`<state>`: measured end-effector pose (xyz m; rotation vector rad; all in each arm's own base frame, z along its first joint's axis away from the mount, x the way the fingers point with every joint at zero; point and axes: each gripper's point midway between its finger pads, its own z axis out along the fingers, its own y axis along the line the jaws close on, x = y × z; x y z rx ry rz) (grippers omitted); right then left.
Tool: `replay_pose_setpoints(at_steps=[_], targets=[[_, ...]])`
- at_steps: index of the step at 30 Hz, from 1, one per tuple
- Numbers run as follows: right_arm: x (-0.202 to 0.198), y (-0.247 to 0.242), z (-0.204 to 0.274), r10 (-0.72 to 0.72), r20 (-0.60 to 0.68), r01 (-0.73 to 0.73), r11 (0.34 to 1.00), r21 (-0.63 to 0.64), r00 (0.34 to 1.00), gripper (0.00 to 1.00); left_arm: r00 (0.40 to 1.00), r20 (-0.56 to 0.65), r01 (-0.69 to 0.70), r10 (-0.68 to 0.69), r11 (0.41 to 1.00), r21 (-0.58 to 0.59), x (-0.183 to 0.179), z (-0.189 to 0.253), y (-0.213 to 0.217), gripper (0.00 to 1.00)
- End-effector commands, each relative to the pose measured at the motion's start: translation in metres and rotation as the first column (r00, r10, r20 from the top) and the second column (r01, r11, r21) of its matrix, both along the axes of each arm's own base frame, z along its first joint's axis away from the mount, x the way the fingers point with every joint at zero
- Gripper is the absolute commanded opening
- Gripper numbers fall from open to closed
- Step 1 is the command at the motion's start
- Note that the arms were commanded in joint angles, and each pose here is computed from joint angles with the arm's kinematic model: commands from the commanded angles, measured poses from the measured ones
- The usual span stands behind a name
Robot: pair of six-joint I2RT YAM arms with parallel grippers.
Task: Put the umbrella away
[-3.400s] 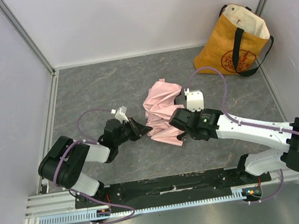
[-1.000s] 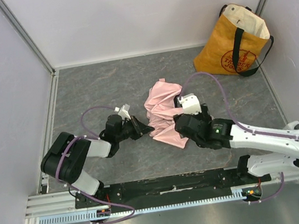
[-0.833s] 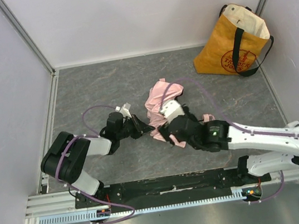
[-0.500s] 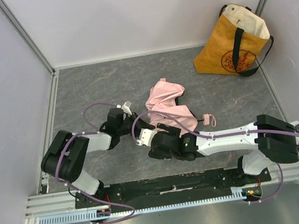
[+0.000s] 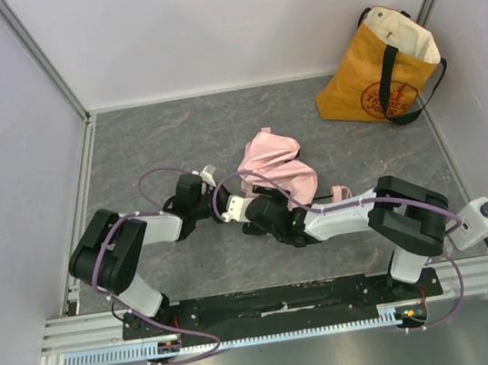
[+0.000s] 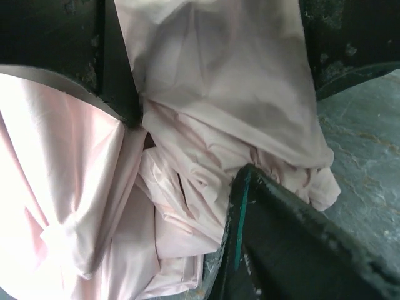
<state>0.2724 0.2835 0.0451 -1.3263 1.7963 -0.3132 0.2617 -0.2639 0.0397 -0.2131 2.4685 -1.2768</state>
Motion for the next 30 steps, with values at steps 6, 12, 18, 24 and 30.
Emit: replay_pose_setpoints(at_steps=[6, 12, 18, 24, 30], targets=[[-0.002, 0.021, -0.040, 0.116, -0.199, -0.121, 0.993, -0.011, 0.973, 0.65, 0.976, -0.216, 0.041, 0.024, 0.957, 0.288, -0.052, -0.072, 0.047, 0.02], [-0.034, 0.034, -0.061, 0.124, -0.502, -0.106, 0.992, 0.065, 0.856, 0.33, 0.993, -0.119, 0.027, 0.008, 0.955, 0.295, -0.041, -0.058, 0.050, 0.02], [-0.076, 0.035, -0.092, 0.119, -0.741, -0.032, 0.991, 0.131, 0.660, 0.19, 0.998, -0.014, -0.062, 0.068, 0.958, 0.280, -0.022, -0.039, 0.063, 0.10], [-0.084, 0.033, -0.105, 0.129, -0.876, 0.072, 0.981, 0.183, 0.464, 0.12, 0.973, 0.137, -0.212, 0.186, 0.953, 0.217, -0.017, -0.012, 0.083, 0.44], [-0.085, 0.026, -0.125, 0.105, -0.940, 0.139, 0.978, 0.158, 0.326, 0.11, 0.924, 0.286, -0.323, 0.253, 0.918, 0.230, -0.014, 0.019, 0.107, 0.82]])
